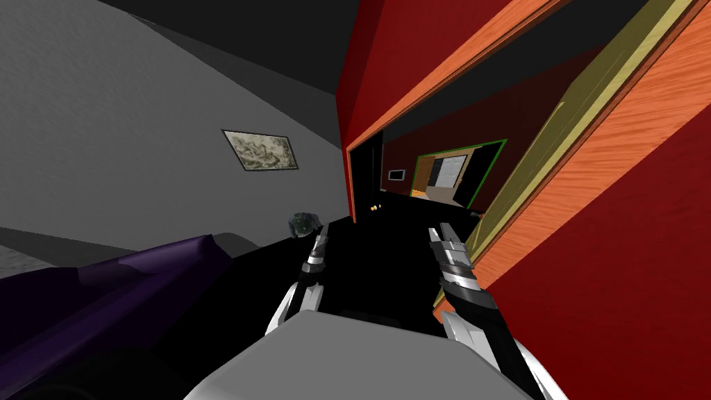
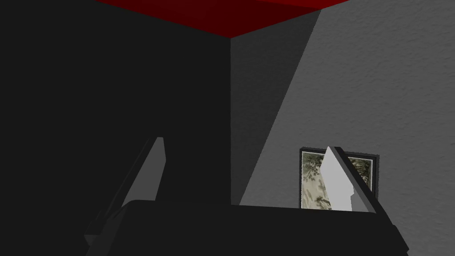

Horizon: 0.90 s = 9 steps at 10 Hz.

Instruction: Push the door open

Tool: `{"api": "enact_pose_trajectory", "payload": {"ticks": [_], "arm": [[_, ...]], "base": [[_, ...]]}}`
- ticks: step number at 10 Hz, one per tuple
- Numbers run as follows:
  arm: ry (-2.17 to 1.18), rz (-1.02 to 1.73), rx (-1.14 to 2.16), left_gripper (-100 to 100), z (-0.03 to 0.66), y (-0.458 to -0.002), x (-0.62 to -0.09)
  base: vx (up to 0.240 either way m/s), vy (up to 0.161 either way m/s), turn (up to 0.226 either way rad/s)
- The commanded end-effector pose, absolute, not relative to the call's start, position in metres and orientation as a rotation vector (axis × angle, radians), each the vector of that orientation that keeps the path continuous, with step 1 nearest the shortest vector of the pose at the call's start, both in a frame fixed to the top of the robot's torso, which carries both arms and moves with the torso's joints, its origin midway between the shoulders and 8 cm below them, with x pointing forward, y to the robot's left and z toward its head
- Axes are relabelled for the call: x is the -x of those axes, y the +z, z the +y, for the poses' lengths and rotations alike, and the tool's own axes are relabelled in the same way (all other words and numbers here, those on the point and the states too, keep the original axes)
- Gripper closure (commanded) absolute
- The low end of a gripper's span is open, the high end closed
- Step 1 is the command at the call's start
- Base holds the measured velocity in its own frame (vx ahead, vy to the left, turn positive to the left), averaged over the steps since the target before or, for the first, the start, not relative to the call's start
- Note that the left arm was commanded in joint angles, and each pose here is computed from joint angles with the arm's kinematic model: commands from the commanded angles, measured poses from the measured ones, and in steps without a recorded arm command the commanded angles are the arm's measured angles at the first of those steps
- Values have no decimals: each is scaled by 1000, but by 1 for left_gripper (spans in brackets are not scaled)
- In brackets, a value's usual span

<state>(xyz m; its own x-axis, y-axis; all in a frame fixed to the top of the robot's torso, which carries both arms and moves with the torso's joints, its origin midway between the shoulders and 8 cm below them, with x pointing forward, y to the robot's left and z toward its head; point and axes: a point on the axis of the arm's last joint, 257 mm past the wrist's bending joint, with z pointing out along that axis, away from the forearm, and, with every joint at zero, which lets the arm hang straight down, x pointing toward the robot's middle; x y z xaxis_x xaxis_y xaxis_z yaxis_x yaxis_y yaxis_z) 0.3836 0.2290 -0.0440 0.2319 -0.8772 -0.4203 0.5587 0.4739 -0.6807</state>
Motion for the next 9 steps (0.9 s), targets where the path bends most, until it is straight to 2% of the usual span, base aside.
{"api": "enact_pose_trajectory", "payload": {"ticks": [1,9], "arm": [[-1021,889,425,-100,226,-52,-388],[-966,995,356,-100,196,-101,-414]], "base": [[90,11,-28],[118,10,-34]]}}
